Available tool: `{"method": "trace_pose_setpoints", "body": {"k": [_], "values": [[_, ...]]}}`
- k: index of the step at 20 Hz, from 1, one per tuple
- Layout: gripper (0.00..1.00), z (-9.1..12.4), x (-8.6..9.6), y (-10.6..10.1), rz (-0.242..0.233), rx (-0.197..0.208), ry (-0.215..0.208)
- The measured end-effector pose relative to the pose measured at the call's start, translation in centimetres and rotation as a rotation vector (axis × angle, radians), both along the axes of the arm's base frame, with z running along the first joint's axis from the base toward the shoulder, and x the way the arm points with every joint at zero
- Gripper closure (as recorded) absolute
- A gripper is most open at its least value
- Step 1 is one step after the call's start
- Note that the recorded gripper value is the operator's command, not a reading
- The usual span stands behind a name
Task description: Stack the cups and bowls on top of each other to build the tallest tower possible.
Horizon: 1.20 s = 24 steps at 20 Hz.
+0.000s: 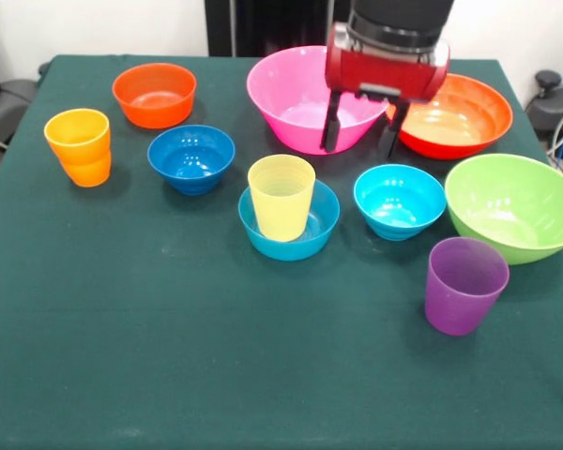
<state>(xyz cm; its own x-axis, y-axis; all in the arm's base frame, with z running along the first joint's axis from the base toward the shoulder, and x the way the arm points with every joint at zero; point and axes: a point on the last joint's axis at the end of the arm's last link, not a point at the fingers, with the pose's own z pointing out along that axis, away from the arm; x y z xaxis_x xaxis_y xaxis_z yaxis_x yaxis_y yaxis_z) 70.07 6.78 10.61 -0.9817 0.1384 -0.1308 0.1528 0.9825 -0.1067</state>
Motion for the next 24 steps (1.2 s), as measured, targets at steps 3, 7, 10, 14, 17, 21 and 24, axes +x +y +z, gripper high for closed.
{"method": "trace_pose_setpoints", "body": {"k": [3, 7, 10, 14, 17, 21, 24], "values": [[0.0, 1.6, 0.4, -0.6, -0.008, -0.004, -0.02], [0.0, 2.2, 0.5, -0.7, -0.009, -0.008, -0.027], [0.0, 1.6, 0.3, -0.5, -0.005, -0.01, -0.018], [0.0, 1.0, 0.0, 0.1, 0.003, -0.013, -0.008], [0.0, 0.3, -0.4, 0.6, 0.012, -0.018, 0.003], [0.0, -1.0, -1.0, 1.5, 0.028, -0.026, 0.025], [0.0, -1.6, -1.4, 2.1, 0.037, -0.027, 0.036]]}}
